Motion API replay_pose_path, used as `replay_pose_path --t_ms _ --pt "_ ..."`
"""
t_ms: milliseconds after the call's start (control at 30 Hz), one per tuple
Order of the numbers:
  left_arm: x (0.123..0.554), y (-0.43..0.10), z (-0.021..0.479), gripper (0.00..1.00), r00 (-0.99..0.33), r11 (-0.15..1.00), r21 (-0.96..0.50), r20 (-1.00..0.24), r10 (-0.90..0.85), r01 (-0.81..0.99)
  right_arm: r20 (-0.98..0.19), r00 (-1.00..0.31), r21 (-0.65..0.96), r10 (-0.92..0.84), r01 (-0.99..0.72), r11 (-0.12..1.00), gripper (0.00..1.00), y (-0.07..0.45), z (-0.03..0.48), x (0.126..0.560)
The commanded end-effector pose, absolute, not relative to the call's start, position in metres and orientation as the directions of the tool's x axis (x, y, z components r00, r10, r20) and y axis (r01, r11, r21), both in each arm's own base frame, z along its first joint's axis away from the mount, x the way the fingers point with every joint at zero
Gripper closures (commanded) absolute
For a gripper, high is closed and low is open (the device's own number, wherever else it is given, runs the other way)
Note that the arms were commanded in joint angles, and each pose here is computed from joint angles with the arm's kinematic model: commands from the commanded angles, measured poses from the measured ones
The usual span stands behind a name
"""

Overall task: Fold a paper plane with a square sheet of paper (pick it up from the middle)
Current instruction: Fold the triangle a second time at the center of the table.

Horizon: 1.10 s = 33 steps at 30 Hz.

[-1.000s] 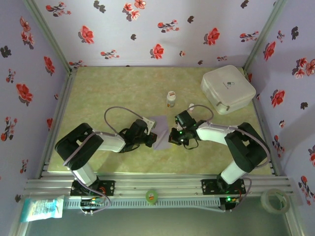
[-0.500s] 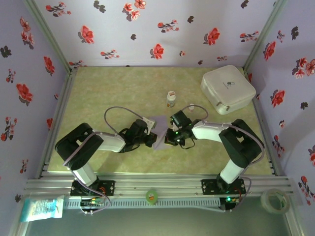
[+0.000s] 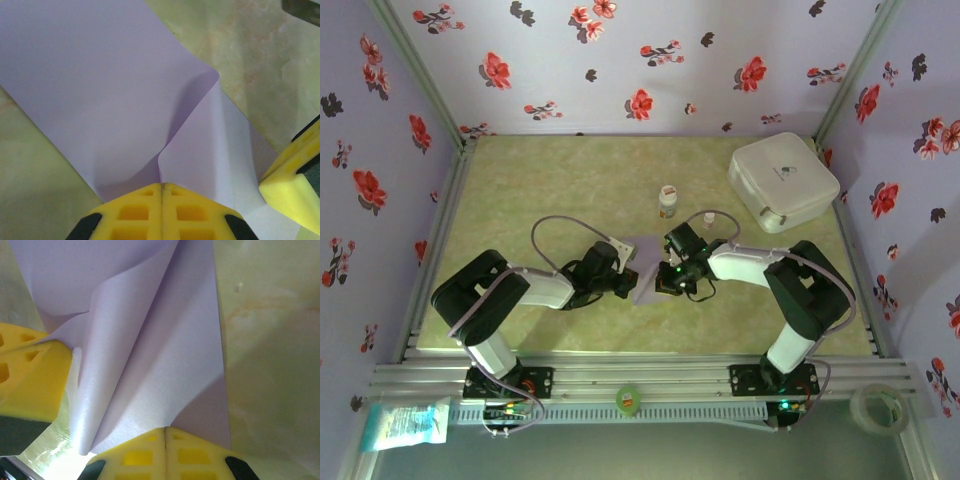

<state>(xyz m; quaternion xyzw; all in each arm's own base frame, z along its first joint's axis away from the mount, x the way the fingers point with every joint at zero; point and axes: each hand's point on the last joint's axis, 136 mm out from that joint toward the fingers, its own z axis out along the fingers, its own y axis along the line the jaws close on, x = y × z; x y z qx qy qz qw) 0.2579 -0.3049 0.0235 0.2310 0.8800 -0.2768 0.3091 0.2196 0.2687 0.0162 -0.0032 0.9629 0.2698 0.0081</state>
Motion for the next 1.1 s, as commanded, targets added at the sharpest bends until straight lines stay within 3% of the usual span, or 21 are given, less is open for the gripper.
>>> replay_pose_path --t_ms 0,1067 --pt "0.269 -0.308 0.039 0.99 -0.667 0.733 -0.330 -0.712 0.220 0.595 0.022 -1.000 0.444 -0.010 0.001 0.896 1.00 0.254 0.001 0.210" --pt "0.265 -0.306 0.023 0.98 -0.692 0.734 -0.339 -0.681 0.241 0.589 0.019 -1.000 0.449 -0.009 0.000 0.894 1.00 0.256 0.002 0.212"
